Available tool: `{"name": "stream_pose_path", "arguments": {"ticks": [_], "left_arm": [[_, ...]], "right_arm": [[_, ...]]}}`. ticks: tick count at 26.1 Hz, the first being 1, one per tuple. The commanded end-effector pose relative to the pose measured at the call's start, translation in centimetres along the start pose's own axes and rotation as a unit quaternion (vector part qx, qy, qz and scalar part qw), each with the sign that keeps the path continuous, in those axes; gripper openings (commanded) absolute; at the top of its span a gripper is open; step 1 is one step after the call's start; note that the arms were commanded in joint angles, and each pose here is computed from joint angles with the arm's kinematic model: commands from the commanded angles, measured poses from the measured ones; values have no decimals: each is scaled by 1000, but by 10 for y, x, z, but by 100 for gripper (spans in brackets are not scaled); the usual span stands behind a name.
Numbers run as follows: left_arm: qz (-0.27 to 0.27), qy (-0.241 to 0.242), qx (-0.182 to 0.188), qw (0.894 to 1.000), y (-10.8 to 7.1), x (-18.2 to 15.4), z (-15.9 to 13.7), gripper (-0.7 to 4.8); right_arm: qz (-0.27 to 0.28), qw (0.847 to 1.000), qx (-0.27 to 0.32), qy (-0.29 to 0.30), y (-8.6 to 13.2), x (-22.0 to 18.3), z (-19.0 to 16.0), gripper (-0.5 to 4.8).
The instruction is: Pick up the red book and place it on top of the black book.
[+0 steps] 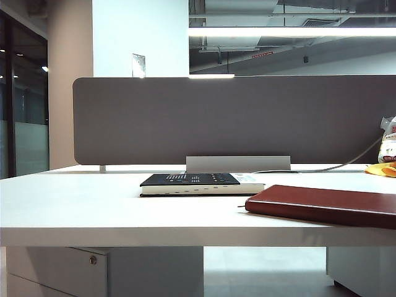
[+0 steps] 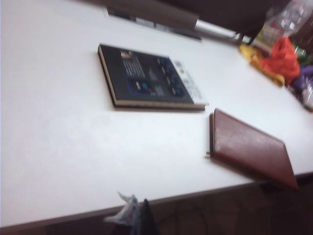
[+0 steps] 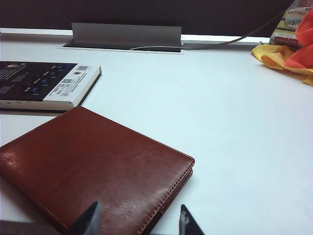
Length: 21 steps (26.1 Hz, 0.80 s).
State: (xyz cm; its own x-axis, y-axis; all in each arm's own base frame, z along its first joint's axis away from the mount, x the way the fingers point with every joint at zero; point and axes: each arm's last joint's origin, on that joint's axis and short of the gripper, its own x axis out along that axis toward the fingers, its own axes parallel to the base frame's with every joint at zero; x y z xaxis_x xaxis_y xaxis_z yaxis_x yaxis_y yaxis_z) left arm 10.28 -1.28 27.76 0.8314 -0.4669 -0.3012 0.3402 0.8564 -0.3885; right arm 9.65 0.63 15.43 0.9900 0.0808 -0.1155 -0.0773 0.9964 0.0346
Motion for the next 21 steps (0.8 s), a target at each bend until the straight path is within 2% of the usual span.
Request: {"name": "stream_pose_path", "arguments": {"ticks": [1, 4, 7, 11, 15, 21], "left_arm": [[-15, 20, 26, 999, -4, 3, 18, -5], [-36, 46, 34, 998, -3, 11, 27, -5], [-61, 75, 23, 995, 1, 21, 26, -5], [-72, 92, 45, 992, -2, 35, 26, -5], [-89, 105, 56, 989, -7, 46, 31, -5], [-93, 94, 78, 988, -15, 51, 64, -5]], "right_arm": [[2, 1000, 1, -5, 0, 0, 0, 207], [2, 1000, 13, -5, 0, 0, 0, 207], [2, 1000, 14, -4, 0, 0, 0, 207], [2, 999, 32, -4, 0, 0, 0, 207], [2, 997, 72, -4, 0, 0, 0, 207], [20, 985, 168, 10, 1, 0, -1, 198]]}}
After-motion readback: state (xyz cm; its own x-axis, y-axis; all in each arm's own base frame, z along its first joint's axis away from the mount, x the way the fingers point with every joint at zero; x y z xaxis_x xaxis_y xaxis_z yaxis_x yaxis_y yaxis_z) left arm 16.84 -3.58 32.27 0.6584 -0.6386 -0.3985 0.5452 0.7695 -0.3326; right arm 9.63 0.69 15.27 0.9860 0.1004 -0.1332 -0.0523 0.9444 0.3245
